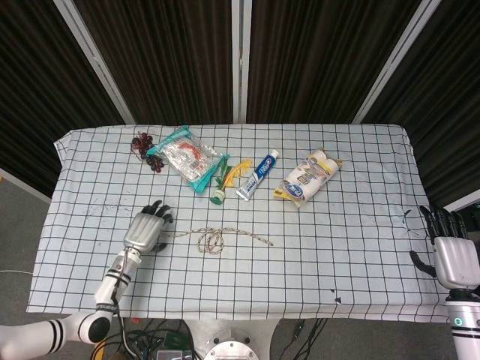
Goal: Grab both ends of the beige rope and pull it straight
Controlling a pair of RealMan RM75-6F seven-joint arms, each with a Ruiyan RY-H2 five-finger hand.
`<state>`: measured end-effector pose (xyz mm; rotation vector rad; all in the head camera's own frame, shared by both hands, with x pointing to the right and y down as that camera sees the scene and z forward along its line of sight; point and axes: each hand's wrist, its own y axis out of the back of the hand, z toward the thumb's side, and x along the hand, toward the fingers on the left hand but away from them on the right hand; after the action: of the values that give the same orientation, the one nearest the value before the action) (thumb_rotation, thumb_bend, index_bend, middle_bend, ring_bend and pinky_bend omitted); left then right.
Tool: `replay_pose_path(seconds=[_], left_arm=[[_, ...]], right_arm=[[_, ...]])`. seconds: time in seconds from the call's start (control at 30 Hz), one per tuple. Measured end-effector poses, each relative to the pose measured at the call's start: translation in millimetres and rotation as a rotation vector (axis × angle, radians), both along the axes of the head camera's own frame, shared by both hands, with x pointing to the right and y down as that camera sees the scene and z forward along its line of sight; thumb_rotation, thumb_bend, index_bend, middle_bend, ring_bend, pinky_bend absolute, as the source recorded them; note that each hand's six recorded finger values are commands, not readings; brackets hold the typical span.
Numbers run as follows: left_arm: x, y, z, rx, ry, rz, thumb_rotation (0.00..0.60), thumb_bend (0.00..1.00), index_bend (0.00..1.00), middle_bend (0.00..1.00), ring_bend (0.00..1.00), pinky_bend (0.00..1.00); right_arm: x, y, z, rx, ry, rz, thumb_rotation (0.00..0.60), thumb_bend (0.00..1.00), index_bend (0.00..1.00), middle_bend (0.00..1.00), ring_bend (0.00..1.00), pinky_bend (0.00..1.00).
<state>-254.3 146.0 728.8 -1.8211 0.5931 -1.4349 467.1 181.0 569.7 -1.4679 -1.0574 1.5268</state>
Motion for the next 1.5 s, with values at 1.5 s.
replay_pose_path(seconds=[1.5], left_arm=[[-1, 8, 19, -0.022, -0.050, -0.008, 0.600, 0.33, 0.52, 0.18, 0.05, 0.21]], right_arm=[[4, 0, 8, -0.013, -0.009, 0.015, 0.600, 0.20, 0.00, 0.00, 0.00, 0.00]])
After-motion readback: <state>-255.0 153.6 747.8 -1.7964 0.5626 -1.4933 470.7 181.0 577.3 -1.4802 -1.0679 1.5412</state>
